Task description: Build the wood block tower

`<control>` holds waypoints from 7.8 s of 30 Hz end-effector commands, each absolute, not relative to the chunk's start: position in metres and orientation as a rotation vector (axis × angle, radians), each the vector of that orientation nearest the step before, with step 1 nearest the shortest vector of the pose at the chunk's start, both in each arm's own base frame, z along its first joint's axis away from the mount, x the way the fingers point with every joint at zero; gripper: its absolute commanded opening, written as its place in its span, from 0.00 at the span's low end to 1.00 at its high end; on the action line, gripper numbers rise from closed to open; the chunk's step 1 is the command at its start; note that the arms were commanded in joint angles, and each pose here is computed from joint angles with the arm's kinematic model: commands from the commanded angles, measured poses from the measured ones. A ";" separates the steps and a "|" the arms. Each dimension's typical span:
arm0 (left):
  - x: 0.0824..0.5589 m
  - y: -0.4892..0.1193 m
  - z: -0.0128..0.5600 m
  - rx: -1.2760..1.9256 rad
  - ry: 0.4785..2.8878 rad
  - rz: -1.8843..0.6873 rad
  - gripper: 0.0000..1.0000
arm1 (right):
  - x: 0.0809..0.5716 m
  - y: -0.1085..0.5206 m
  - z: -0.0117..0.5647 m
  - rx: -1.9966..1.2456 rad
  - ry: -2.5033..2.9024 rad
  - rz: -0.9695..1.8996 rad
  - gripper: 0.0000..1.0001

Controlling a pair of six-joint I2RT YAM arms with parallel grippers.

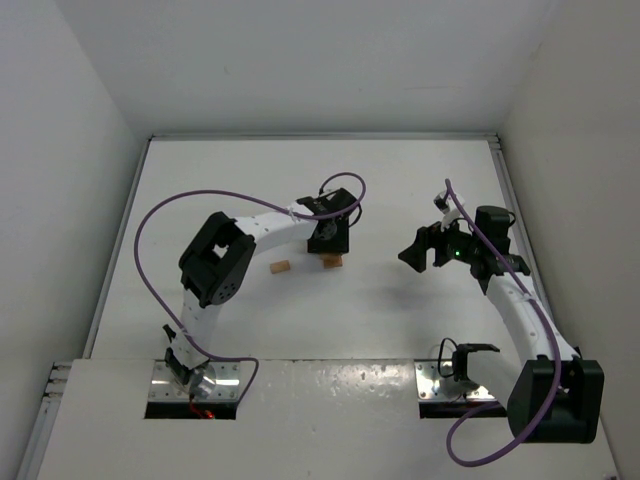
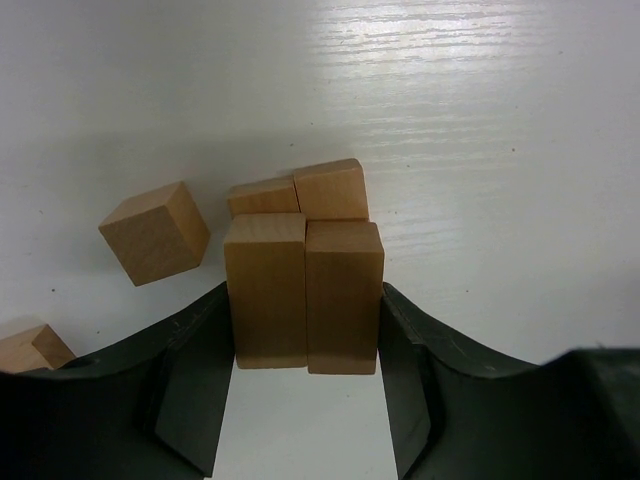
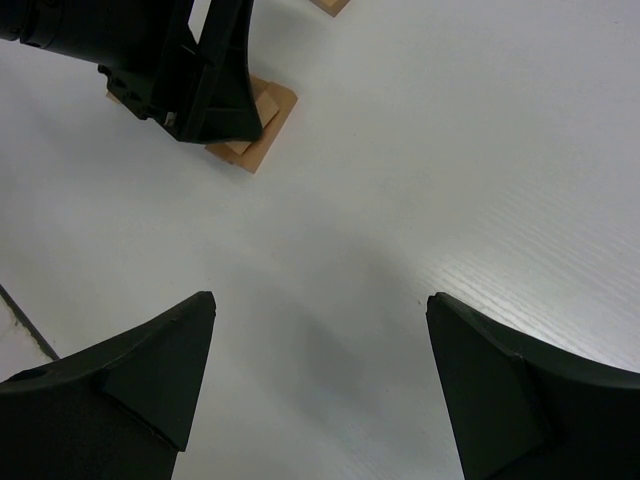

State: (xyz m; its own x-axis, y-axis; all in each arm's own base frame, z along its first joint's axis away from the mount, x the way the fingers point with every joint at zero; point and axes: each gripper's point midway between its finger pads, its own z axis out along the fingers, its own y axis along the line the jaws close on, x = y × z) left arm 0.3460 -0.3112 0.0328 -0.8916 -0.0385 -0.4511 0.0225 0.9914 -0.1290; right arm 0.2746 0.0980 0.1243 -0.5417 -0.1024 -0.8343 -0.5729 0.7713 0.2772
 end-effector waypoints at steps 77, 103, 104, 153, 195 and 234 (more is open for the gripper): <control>0.321 -0.260 0.033 0.185 2.719 -0.657 0.29 | 0.325 0.141 0.073 -0.008 2.671 0.805 0.63; 0.337 -0.262 0.009 0.136 2.778 -0.661 0.41 | 0.329 0.146 0.074 -0.021 2.640 0.811 0.66; 0.337 -0.262 0.009 0.136 2.778 -0.661 0.41 | 0.329 0.146 0.073 -0.015 2.646 0.809 0.66; 0.413 -0.214 0.137 0.679 2.288 -0.564 0.40 | 0.356 0.182 0.071 -0.329 2.568 0.822 0.07; 0.420 -0.298 0.066 1.407 2.075 -0.688 0.42 | 0.365 0.158 0.080 -0.202 2.528 0.862 0.13; 0.408 -0.295 0.046 1.481 2.127 -0.705 0.52 | 0.366 0.152 0.082 -0.172 2.529 0.876 0.43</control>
State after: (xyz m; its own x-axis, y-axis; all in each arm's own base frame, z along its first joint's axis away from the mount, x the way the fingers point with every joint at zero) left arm 0.4031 -0.2845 0.0315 -0.3715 0.7201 -0.5860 0.9258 0.3348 -0.1754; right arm 0.3566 0.1504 0.0627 -0.9128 0.0249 -0.4076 -0.2255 0.8014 0.5540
